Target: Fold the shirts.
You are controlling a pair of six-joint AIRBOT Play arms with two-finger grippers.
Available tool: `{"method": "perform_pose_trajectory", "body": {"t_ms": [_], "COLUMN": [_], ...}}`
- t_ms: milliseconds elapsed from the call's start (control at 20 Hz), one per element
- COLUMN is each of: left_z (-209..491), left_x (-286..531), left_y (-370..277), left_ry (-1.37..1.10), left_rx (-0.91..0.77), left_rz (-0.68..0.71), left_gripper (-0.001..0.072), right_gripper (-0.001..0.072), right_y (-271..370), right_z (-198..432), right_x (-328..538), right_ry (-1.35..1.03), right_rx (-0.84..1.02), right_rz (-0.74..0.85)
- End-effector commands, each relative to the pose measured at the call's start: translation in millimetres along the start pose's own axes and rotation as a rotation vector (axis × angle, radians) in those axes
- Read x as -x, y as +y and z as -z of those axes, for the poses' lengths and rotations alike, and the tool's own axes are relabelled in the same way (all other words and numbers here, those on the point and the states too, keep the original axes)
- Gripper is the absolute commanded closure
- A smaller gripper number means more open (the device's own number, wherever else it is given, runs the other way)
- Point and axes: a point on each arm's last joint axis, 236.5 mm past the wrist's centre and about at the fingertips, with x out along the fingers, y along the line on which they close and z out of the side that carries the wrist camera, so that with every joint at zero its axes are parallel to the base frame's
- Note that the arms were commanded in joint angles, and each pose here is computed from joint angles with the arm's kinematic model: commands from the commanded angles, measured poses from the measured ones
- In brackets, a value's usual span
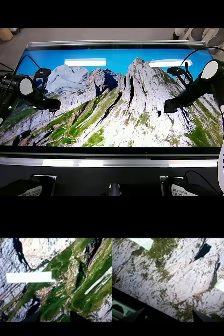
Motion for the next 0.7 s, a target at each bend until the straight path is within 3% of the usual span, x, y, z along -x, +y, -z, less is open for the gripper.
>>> {"method": "perform_pose_trajectory", "body": {"t_ms": [0,500,650], "left_z": [0.1,0.1,-0.9], "left_x": [0.1,0.1,-0.3], "left_y": [-0.3,-0.3,3.5], "left_ry": [0.000,0.000,-0.003], "left_rx": [-0.001,-0.001,-0.072], "left_rz": [0.000,0.000,-0.009], "left_gripper": [0.0240,0.0240,0.0240], "right_gripper": [0.0100,0.0100,0.0100], "right_y": [0.2,0.2,0.3], "right_z": [0.0,0.0,-0.1], "right_x": [-0.3,-0.3,-0.3], "right_ry": [0.001,0.001,0.001], "right_rx": [0.001,0.001,0.001], "right_rz": [-0.001,-0.001,-0.001]}}
